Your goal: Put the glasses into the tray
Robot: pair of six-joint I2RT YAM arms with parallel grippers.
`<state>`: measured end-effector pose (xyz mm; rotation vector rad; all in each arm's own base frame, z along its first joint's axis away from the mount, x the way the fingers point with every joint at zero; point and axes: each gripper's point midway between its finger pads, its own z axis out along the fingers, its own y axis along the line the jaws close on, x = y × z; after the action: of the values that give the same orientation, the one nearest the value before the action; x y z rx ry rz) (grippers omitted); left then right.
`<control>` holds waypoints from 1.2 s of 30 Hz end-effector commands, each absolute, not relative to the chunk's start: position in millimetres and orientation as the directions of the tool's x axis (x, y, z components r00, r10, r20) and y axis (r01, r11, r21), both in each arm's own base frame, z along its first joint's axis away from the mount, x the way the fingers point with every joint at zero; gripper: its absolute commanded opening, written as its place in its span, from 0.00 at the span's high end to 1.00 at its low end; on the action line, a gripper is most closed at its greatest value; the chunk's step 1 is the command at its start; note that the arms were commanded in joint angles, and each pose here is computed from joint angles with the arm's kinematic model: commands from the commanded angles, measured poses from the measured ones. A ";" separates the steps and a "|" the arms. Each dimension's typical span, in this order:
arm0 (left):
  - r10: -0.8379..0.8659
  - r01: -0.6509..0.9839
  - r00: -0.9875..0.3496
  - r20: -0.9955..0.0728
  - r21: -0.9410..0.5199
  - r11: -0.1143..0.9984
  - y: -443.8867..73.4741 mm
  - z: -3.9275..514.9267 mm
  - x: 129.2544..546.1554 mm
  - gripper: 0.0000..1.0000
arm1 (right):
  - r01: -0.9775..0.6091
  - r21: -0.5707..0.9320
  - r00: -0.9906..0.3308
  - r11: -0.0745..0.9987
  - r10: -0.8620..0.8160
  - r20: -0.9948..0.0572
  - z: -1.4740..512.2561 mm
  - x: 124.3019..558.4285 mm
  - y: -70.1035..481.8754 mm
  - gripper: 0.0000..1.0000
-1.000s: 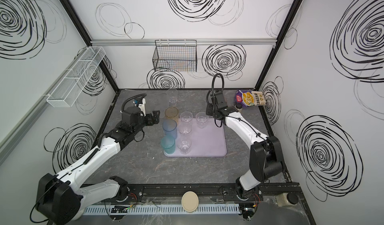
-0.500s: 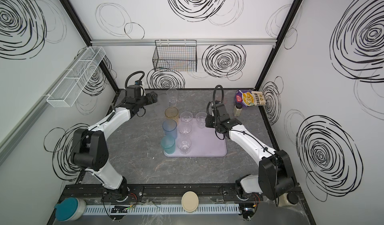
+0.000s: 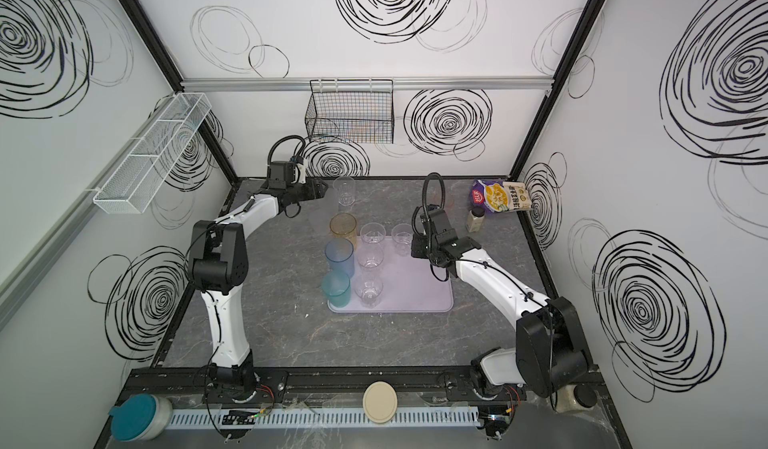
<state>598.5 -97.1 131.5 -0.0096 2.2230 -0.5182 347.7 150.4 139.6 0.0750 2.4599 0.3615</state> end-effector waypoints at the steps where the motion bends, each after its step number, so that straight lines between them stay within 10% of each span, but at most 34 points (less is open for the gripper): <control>1: -0.147 0.196 -0.648 -0.747 -0.350 0.916 -91.0 129.4 608.9 0.21 | -0.024 0.254 -0.803 0.967 0.133 -0.581 136.9 350.9 150.0 0.55; 36: -0.195 0.187 -0.668 -0.718 -0.415 0.890 -106.4 117.6 630.5 0.24 | -0.066 0.257 -0.777 0.964 0.112 -0.619 162.2 379.9 174.4 0.55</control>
<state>633.3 -110.4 93.0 -0.0112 2.2589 -0.5884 370.5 169.5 151.5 0.0259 2.4593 0.3510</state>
